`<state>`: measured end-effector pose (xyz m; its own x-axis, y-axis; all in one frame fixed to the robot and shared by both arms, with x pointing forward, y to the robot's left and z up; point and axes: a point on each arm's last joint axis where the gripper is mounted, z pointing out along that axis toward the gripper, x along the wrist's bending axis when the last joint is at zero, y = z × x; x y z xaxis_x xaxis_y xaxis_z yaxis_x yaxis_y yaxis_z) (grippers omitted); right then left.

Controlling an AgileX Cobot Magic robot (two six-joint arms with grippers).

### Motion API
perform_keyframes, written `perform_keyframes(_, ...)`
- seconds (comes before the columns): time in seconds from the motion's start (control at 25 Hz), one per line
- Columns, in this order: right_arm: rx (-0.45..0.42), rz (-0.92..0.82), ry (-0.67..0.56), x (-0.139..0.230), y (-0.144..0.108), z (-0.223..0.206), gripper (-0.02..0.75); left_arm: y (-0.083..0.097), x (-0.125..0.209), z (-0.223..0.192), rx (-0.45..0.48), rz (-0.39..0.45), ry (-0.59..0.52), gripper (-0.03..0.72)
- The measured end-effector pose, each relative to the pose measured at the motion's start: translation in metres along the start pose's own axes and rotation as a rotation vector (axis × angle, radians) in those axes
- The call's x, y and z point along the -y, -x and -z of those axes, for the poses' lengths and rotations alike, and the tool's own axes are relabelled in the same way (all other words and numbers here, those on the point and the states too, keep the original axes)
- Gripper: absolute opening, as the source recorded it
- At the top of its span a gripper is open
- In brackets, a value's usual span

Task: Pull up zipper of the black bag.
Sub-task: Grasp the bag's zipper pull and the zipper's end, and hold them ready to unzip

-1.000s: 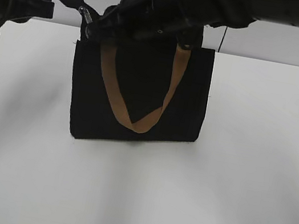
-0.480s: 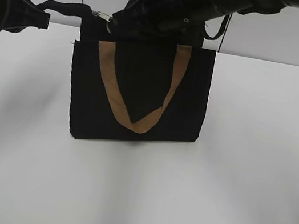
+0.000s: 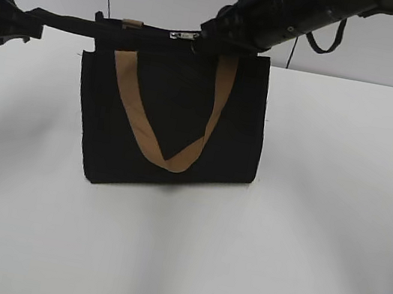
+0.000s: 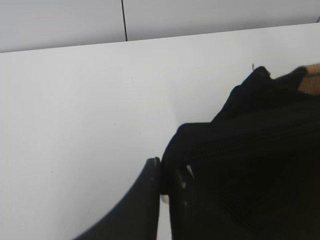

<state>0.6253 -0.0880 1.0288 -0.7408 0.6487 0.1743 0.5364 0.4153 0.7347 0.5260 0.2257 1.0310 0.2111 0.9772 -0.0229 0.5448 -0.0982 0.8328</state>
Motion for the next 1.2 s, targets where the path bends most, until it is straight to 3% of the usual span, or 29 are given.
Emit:
perform_keyframes(0.4,0.074,-0.093,-0.049,0.008,0.039,0.032,-0.015,0.000,0.000,0.000,0.001,0.003,0.002,0.018)
perform_keyframes(0.76,0.093,-0.076,-0.029,0.002,0.036,0.045,0.011,-0.001,0.000,0.000,-0.001,0.005,0.000,0.021)
perform_keyframes(0.84,0.092,-0.071,-0.028,0.000,0.034,0.048,0.084,0.002,0.000,0.000,0.005,0.001,-0.002,0.046)
perform_keyframes(0.92,0.086,-0.067,-0.027,-0.001,0.032,0.052,0.218,0.006,0.001,0.000,0.014,-0.002,-0.006,0.119)
perform_keyframes(1.08,0.044,-0.073,-0.063,0.000,0.025,0.058,0.486,0.016,0.002,0.001,0.042,0.016,-0.018,0.404)
perform_keyframes(1.2,-0.004,-0.109,-0.127,0.006,0.020,0.059,0.561,0.019,0.007,0.001,0.042,0.053,-0.062,0.510)
